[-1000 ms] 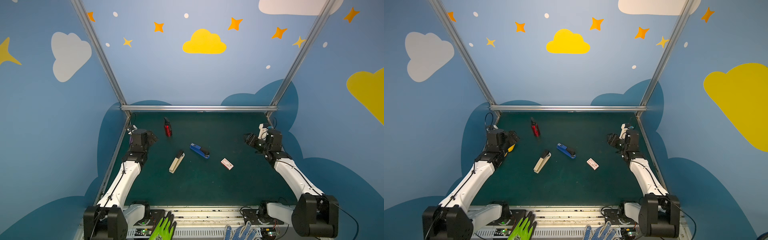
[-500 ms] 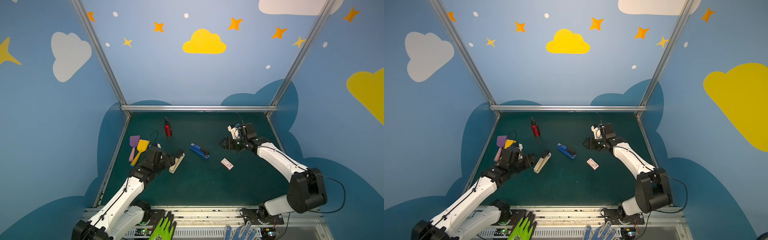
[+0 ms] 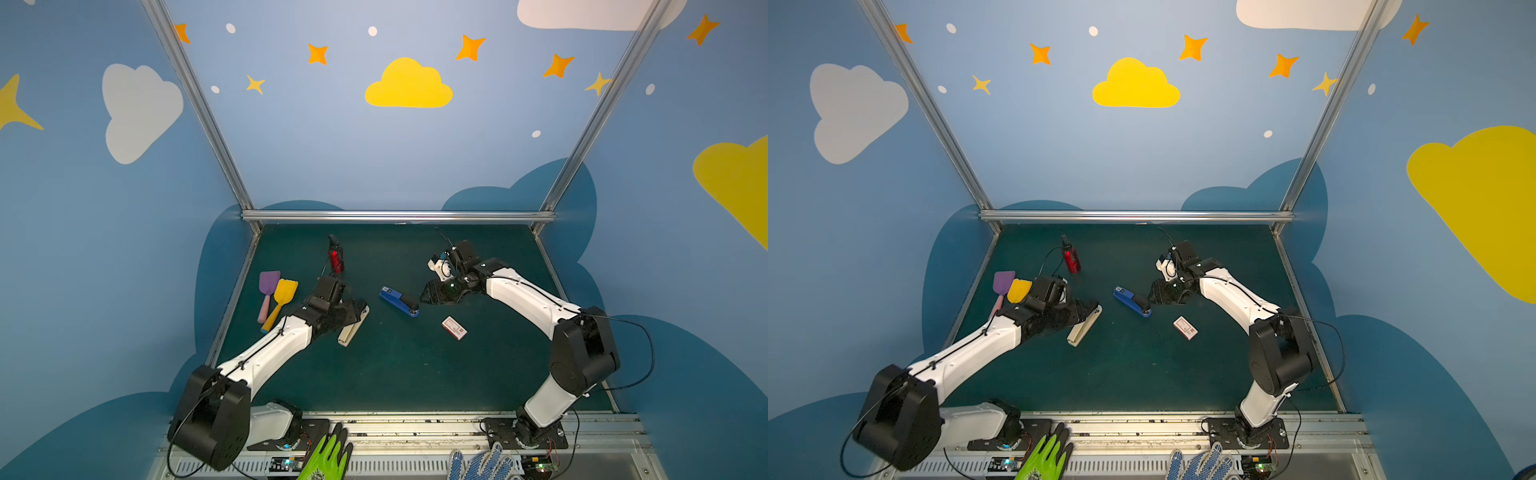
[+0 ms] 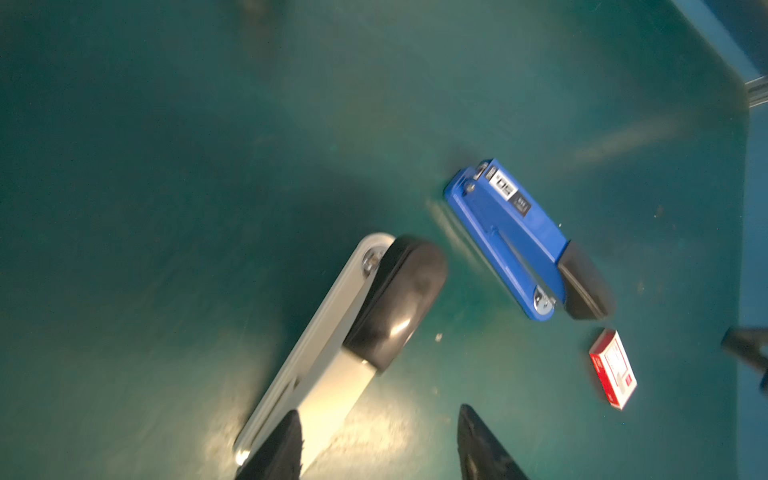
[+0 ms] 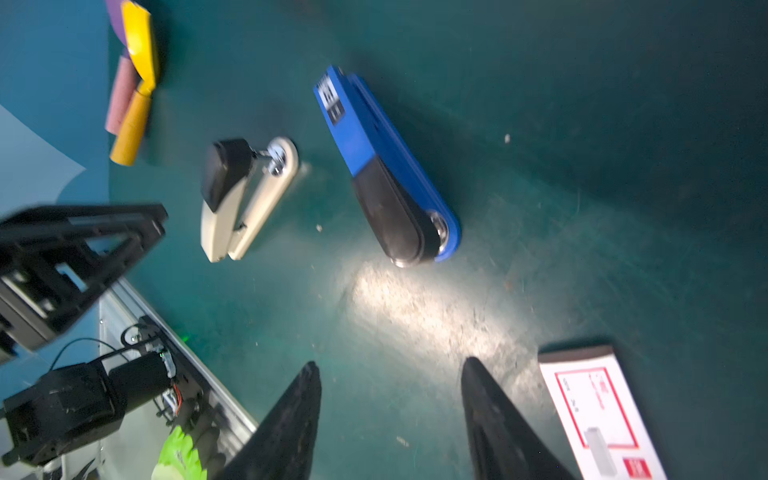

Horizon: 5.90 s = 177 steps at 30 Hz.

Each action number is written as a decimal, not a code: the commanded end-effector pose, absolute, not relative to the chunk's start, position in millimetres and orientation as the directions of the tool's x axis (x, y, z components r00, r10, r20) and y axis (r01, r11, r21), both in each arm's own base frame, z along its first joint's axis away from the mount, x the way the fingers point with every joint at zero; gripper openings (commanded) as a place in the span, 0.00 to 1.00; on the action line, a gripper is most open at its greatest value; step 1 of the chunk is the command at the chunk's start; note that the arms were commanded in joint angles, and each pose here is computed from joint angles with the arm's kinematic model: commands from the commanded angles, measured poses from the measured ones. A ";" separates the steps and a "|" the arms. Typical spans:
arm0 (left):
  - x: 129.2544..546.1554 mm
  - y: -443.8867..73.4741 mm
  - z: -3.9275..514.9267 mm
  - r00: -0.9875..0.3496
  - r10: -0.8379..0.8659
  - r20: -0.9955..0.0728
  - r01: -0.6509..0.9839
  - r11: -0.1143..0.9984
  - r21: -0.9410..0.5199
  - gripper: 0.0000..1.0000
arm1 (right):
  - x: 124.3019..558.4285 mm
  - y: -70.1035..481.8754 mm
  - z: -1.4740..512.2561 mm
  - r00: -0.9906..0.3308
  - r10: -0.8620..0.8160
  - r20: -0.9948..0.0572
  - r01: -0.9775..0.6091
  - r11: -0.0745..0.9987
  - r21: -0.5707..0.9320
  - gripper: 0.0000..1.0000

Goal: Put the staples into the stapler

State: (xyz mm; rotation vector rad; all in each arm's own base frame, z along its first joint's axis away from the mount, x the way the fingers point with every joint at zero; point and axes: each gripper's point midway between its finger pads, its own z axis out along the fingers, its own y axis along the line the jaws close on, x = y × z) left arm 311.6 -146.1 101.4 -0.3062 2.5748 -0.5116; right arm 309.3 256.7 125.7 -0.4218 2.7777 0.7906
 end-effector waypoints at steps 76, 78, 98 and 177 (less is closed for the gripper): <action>303.9 -265.8 222.2 -0.812 0.169 -0.559 0.452 0.787 -0.419 0.04 | 307.7 338.7 203.5 -0.962 -0.067 -0.266 -0.271 0.373 0.887 0.43; 303.7 -265.7 224.4 -0.808 0.167 -0.565 0.454 0.787 -0.417 0.04 | 308.0 340.2 201.5 -0.962 -0.065 -0.263 -0.268 0.376 0.887 0.40; 301.1 -265.5 243.7 -0.782 0.124 -0.611 0.465 0.769 -0.439 0.04 | 309.2 343.6 188.9 -0.970 -0.056 -0.237 -0.240 0.388 0.890 0.33; 259.9 -181.3 280.6 -0.494 -0.268 -0.827 0.342 0.814 -0.468 0.11 | 454.3 239.9 283.5 -0.846 0.523 -0.102 -0.093 0.044 0.995 0.00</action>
